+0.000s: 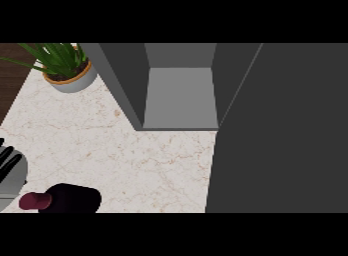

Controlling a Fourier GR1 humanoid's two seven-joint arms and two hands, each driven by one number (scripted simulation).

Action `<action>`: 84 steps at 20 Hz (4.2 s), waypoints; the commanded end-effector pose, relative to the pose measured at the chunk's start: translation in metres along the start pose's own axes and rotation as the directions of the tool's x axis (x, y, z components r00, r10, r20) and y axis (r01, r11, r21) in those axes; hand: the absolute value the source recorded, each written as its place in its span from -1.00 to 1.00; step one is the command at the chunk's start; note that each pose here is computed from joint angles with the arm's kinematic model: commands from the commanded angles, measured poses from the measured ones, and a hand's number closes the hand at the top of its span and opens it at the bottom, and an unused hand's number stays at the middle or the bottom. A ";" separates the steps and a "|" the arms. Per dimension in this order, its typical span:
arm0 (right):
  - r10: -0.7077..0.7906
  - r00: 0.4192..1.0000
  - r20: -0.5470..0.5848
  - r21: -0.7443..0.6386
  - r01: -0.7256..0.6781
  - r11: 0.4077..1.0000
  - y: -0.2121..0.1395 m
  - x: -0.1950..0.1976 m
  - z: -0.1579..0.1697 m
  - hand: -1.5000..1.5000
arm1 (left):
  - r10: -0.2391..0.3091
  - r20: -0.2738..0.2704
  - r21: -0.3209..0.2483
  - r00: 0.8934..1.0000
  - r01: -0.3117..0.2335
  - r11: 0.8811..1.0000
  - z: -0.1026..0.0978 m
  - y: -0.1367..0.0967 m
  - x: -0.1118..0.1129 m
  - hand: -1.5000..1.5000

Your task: Pick up the wine, place it into the cabinet and close the cabinet

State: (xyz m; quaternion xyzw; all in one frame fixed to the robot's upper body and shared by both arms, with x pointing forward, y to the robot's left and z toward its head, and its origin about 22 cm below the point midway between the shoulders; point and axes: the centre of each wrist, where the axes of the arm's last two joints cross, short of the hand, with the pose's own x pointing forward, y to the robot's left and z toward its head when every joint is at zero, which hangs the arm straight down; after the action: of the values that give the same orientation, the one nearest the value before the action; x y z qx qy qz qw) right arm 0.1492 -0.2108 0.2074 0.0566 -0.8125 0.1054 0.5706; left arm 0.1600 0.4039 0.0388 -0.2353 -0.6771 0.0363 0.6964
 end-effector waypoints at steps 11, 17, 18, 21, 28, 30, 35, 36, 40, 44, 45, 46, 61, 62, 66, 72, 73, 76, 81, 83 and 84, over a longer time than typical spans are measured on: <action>-0.035 0.998 0.044 0.049 0.032 0.998 -0.003 0.022 0.020 -1.00 | 0.002 -0.043 -0.021 0.999 -0.003 1.000 -0.006 0.015 -0.068 -1.00; -0.042 0.998 0.048 0.035 0.040 0.999 0.001 0.027 0.034 -1.00 | 0.008 -0.050 -0.035 0.999 -0.010 0.999 -0.026 0.018 -0.070 -1.00; -0.040 0.997 0.059 0.044 0.037 0.998 0.001 0.013 0.019 -1.00 | 0.041 -0.051 -0.045 0.998 -0.043 0.998 -0.030 0.023 -0.088 -1.00; -0.047 0.998 0.044 0.035 0.045 0.998 0.010 0.015 0.023 -1.00 | 0.034 -0.059 -0.032 0.998 -0.036 0.999 -0.006 0.029 -0.099 -1.00; -0.038 0.998 0.049 0.029 0.037 0.999 0.002 0.026 0.024 -1.00 | 0.013 -0.066 -0.025 0.998 -0.015 1.000 -0.026 0.032 -0.095 -1.00; -0.054 0.997 0.057 0.043 0.051 0.998 -0.004 0.025 0.020 -1.00 | 0.025 -0.075 -0.041 0.997 -0.029 0.999 -0.015 0.020 -0.123 -1.00; -0.034 0.999 0.039 0.024 0.033 0.999 0.000 0.025 0.016 -1.00 | 0.002 -0.060 -0.031 0.998 -0.004 1.000 -0.029 0.017 -0.124 -1.00; -0.041 0.998 0.047 0.041 0.039 0.998 -0.002 0.022 0.029 -1.00 | 0.000 -0.071 -0.048 0.997 -0.004 0.999 -0.024 0.027 -0.129 -1.00; -0.051 0.998 0.046 0.025 0.050 0.998 0.004 0.017 0.025 -1.00 | 0.015 -0.095 -0.043 0.995 -0.019 0.999 -0.040 0.003 -0.143 -1.00; -0.026 0.998 0.063 0.055 0.022 0.998 0.010 0.021 0.014 -1.00 | 0.030 -0.102 -0.043 0.994 -0.035 0.998 -0.037 0.011 -0.146 -1.00; -0.025 0.999 0.043 0.046 0.023 0.999 -0.002 0.024 0.023 -1.00 | 0.038 -0.090 -0.042 0.995 -0.042 0.998 -0.046 0.018 -0.149 -1.00; -0.030 0.998 0.053 0.029 0.029 0.999 0.003 0.028 0.031 -1.00 | 0.058 -0.113 -0.044 0.992 -0.063 0.997 -0.027 0.020 -0.159 -1.00; -0.040 0.998 0.050 0.045 0.038 0.998 0.009 0.026 0.017 -1.00 | 0.160 -0.111 -0.162 0.981 -0.177 0.971 -0.043 0.020 -0.167 1.00; -0.044 0.998 0.052 0.040 0.042 0.998 -0.001 0.024 0.020 -1.00 | 0.130 -0.083 -0.158 0.988 -0.142 0.977 -0.037 0.021 -0.160 1.00; -0.029 0.999 0.039 0.051 0.027 0.998 -0.006 0.021 0.014 -1.00 | 0.077 -0.066 -0.226 0.995 -0.091 0.970 -0.055 0.006 -0.161 1.00; -0.046 0.999 0.025 0.031 0.045 0.998 0.000 0.016 0.020 -1.00 | -0.215 0.102 0.113 0.971 0.203 0.973 -0.056 0.005 -0.132 1.00; -0.036 0.999 0.034 0.020 0.035 0.999 0.000 0.013 0.013 -1.00 | -0.262 0.123 0.188 0.957 0.237 0.953 -0.079 -0.001 -0.129 1.00; -0.034 0.999 0.026 0.020 0.034 0.999 -0.004 0.011 0.008 -1.00 | -0.307 0.176 0.229 0.936 0.264 0.937 -0.092 -0.001 -0.126 1.00; -0.037 0.998 0.051 0.039 0.035 0.999 -0.006 0.007 -0.002 -1.00 | -0.394 0.261 0.243 0.881 0.335 0.910 -0.091 -0.011 -0.143 1.00; -0.044 0.999 0.032 0.035 0.042 0.998 0.001 0.012 0.006 -1.00 | -0.435 0.305 0.289 0.847 0.353 0.890 -0.093 -0.022 -0.134 1.00; -0.040 0.998 0.040 0.026 0.039 0.999 -0.003 0.003 0.011 -1.00 | -0.409 0.315 0.270 0.856 0.332 0.904 -0.086 -0.026 -0.133 1.00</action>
State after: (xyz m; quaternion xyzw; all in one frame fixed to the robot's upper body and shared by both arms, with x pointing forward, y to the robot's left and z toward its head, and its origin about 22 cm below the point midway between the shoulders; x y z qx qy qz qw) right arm 0.1523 -0.2106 0.2059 0.0608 -0.8116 0.1112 0.5703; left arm 0.2272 0.3195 -0.0791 -0.0334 -0.7969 0.0155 0.6030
